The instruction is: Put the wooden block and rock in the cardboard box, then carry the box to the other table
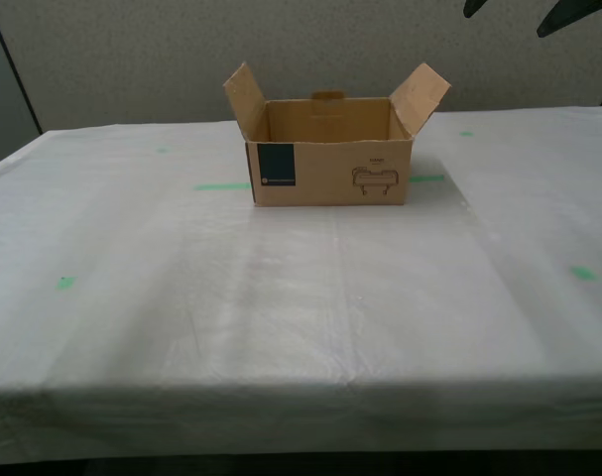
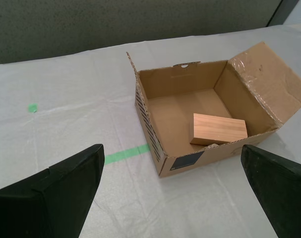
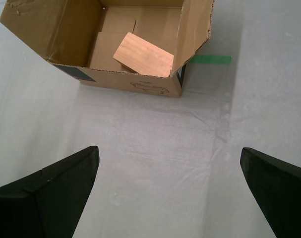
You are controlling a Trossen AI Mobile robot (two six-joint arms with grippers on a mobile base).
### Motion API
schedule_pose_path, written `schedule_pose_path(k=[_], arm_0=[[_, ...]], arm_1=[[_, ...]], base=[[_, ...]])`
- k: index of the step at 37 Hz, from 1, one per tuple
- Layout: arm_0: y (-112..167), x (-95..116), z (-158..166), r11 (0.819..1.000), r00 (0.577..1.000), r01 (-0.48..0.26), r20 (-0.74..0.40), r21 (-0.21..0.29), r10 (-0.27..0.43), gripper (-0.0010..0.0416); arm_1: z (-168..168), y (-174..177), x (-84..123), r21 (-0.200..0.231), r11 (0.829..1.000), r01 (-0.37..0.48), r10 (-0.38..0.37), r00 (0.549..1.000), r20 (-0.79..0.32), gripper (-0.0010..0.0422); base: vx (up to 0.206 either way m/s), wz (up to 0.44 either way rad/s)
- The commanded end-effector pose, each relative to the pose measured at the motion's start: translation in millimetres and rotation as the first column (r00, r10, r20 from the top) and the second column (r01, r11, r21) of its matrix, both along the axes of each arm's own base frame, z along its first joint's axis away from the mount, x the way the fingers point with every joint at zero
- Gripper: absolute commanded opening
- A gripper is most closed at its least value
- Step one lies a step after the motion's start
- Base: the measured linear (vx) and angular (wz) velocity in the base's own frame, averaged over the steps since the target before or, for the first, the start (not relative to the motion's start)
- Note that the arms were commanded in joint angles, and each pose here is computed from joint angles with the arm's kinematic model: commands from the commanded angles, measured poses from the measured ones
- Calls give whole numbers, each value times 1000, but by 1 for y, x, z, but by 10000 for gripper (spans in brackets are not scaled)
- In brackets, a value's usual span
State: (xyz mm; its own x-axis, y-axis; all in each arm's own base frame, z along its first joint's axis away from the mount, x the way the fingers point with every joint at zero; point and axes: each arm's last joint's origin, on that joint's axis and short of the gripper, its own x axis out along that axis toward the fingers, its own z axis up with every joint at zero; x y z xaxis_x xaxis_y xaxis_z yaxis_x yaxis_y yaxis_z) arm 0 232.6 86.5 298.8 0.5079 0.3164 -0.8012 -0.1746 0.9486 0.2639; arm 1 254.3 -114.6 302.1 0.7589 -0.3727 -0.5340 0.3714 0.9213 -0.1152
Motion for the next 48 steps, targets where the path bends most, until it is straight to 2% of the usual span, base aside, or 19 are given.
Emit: schedule_pose_path(k=[1,48], arm_0=[[0,0,0,1000,1000,2,2,-2,-2,399],[0,0,0,1000,1000,2,3,-2,-2,399]], arm_1=[[0,0,0,1,1000,0,0,1000,3,378],[0,0,0,1,1000,-1,1,1000,3,378]], base=[[0,0],[0,0]])
